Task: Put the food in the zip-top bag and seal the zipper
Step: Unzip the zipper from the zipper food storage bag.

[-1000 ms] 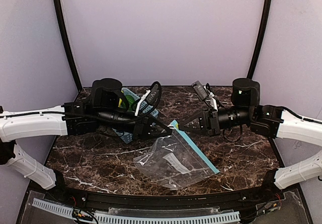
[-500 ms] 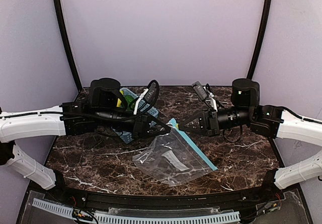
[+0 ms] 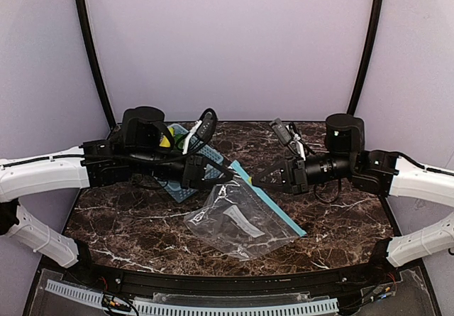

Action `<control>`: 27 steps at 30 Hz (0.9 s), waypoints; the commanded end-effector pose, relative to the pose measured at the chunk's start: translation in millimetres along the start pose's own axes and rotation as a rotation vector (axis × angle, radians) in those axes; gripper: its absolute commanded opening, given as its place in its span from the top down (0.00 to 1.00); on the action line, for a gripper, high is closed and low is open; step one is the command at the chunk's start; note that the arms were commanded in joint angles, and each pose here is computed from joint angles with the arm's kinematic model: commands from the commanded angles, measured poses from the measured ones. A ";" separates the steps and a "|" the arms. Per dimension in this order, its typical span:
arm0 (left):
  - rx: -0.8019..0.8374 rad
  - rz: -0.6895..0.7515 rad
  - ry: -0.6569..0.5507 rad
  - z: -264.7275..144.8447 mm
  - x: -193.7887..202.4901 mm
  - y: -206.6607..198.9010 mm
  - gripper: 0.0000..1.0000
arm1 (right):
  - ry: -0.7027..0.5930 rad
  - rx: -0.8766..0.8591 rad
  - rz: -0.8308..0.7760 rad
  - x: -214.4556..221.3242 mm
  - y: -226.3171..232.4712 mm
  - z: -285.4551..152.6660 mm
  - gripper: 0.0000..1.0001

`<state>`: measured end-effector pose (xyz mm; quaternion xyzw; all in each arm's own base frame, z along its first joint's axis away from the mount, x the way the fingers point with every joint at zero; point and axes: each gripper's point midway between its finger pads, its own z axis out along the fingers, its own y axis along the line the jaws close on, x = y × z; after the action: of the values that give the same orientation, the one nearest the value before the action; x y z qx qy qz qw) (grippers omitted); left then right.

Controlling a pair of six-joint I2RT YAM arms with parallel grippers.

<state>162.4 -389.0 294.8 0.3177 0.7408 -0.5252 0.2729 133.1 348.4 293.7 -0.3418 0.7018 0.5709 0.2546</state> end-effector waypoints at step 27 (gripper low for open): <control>-0.219 -0.098 -0.133 -56.2 -11.9 56.9 0.99 | 0.059 0.053 0.066 30.7 -18.2 -1.3 1.00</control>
<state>201.8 -339.8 285.8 0.2350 0.7802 -0.4875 0.3137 133.4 343.1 262.9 -0.3275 0.7311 0.5513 0.2333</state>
